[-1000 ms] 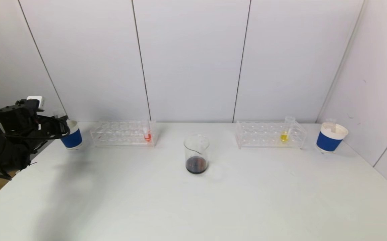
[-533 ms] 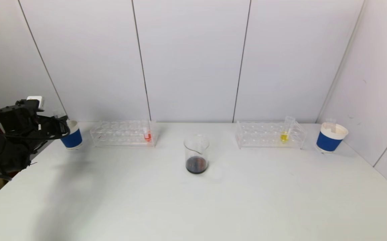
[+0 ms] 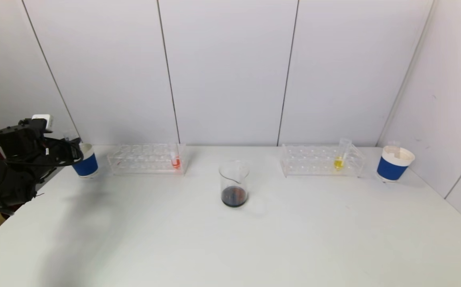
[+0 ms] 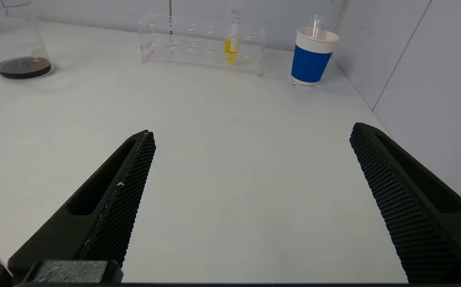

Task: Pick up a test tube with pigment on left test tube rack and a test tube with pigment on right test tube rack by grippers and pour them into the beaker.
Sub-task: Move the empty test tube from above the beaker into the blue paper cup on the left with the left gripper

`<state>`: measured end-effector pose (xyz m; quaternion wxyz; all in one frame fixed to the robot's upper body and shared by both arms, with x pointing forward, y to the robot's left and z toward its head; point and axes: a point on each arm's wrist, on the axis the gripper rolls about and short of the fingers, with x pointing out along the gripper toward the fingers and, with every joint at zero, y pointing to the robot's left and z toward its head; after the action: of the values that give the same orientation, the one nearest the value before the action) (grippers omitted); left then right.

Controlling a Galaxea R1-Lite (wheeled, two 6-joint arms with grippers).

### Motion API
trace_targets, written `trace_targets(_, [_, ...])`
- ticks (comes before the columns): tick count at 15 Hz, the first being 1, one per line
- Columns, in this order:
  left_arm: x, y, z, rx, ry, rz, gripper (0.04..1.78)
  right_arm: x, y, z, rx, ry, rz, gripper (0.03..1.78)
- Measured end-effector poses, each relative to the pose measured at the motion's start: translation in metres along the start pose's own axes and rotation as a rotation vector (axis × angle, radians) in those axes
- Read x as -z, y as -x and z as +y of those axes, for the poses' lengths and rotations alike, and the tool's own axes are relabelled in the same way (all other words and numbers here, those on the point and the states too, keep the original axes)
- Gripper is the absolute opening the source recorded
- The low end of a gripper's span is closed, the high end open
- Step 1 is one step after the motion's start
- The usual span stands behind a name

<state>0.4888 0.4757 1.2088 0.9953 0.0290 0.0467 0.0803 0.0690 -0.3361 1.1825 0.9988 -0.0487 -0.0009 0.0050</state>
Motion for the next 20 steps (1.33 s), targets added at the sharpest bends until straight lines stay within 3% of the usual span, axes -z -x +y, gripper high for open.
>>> trace_targets(13, [-0.0035,0.0009,0.0013,-0.003,-0.011,-0.013,0.48,0.0,0.0,0.0,0.0,0.0,0.0,1.77])
trace_targets(16, [-0.0052,0.0012,0.001,-0.003,-0.013,-0.018,0.72,0.0,0.0,0.0,0.0,0.0,0.0,1.77])
trace_targets(20, [-0.0049,0.0013,0.001,-0.003,-0.012,-0.017,1.36,0.0,0.0,0.0,0.0,0.0,0.0,1.77])
